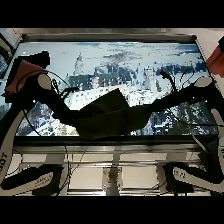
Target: Fold the clothes and pants, and hang the long-sleeved shirts on hangers.
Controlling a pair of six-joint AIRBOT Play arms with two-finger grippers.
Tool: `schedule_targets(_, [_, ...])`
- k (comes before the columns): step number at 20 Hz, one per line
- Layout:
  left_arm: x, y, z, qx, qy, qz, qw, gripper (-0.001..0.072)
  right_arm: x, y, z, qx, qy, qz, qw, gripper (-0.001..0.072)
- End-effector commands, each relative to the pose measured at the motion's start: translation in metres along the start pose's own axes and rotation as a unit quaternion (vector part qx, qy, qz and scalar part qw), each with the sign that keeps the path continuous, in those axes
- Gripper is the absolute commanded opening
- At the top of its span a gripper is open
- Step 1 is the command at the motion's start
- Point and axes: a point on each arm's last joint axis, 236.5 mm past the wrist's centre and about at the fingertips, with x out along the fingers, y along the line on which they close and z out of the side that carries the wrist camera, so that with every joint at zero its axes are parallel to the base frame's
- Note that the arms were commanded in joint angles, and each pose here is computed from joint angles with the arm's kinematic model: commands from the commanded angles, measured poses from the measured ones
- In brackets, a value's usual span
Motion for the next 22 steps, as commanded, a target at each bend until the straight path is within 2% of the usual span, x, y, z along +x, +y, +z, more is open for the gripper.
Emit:
schedule_targets(1, [0.027,0.013,0.003,-0.051,-0.003,0.006,0.999,0.0035,0.004,-0.027,0.036,0.008,-0.079,-0.058,0.995,0.0023])
schedule_targets(5, [0.035,0.024,0.004,-0.092,-0.008,0.023,0.995,0.0034,0.033,-0.026,0.06,-0.018,-0.097,-0.081,0.992,0.0023])
schedule_targets(8, [0.031,0.051,0.007,-0.13,-0.027,0.08,0.988,0.0034,0.055,-0.029,0.082,-0.037,-0.12,-0.106,0.986,0.0023])
schedule_targets(12, [0.009,0.085,0.032,-0.158,-0.118,0.149,0.969,0.0034,0.052,-0.04,0.111,-0.037,-0.177,-0.147,0.972,0.0023])
schedule_targets(18, [-0.005,0.1,0.062,-0.158,-0.191,0.173,0.953,0.0034,0.065,-0.062,0.118,-0.017,-0.188,-0.163,0.968,0.0023])
schedule_targets(22, [-0.006,0.121,0.057,-0.169,-0.193,0.214,0.943,0.0034,0.096,-0.077,0.111,0.0,-0.164,-0.161,0.973,0.0024])
